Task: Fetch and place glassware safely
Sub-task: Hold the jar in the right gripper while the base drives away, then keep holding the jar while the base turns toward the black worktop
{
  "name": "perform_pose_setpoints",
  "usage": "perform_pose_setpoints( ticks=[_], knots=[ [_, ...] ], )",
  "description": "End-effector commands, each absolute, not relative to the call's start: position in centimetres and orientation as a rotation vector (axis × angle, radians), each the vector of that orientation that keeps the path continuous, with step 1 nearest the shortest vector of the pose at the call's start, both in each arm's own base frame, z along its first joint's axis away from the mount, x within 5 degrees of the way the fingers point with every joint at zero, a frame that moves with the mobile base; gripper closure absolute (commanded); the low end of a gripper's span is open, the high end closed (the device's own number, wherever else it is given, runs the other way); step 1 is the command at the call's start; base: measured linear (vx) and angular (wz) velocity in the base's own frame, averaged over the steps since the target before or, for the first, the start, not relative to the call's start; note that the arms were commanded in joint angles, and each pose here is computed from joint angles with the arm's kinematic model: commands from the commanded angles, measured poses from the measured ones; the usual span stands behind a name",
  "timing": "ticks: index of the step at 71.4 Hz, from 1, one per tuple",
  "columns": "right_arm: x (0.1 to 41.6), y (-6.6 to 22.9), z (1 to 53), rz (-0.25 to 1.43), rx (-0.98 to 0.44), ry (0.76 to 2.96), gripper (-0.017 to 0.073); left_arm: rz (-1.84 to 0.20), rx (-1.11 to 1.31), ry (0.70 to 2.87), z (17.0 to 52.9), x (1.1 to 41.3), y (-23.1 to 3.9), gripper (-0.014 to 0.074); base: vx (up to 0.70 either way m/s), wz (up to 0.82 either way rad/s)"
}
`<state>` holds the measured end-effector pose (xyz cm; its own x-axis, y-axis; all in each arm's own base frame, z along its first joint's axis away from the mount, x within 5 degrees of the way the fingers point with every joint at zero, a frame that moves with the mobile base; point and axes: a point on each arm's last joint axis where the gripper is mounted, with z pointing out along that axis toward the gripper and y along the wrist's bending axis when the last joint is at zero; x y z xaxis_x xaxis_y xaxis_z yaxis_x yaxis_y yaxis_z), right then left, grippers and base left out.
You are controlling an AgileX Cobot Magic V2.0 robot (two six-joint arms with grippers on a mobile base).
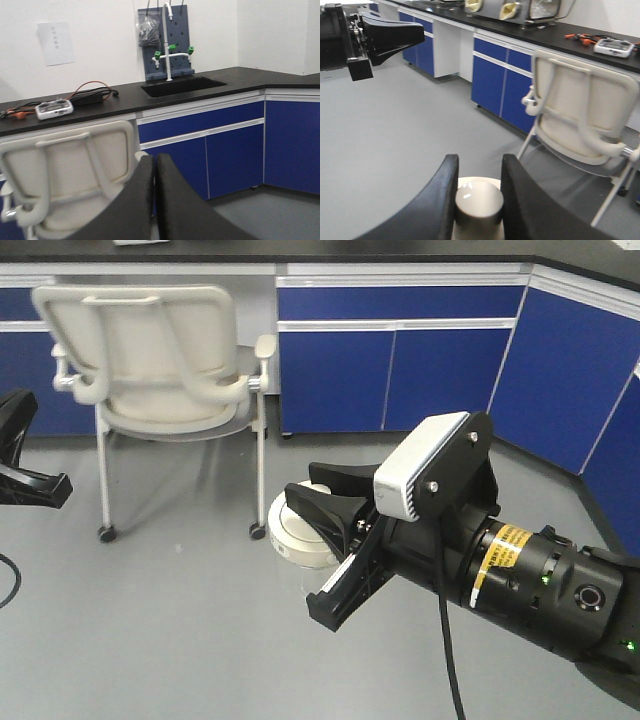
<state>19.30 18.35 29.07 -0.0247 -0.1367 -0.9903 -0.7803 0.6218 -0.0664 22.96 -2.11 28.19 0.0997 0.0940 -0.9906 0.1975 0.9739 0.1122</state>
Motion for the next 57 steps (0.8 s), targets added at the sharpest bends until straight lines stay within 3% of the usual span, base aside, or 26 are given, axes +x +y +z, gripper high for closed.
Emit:
perform_pose_setpoints(
  ticks=[1,27,57],
  knots=[
    [18.94,18.34,31.66,0.668,-0.751,1.398,0.056,-0.094,0.22,1.359,30.12,22.76,-2.14,0.0601,0.45,-0.27],
    [18.94,18.34,31.65,0.667,-0.751,1.399,0.056,-0.094,0.22,1.359,30.12,22.76,-2.14,0.0601,0.39,-0.45],
    [18.95,18.33,31.64,0.666,-0.752,1.401,0.056,-0.094,0.22,1.359,30.12,22.76,-2.14,0.0601,0.28,-0.78]
  ],
)
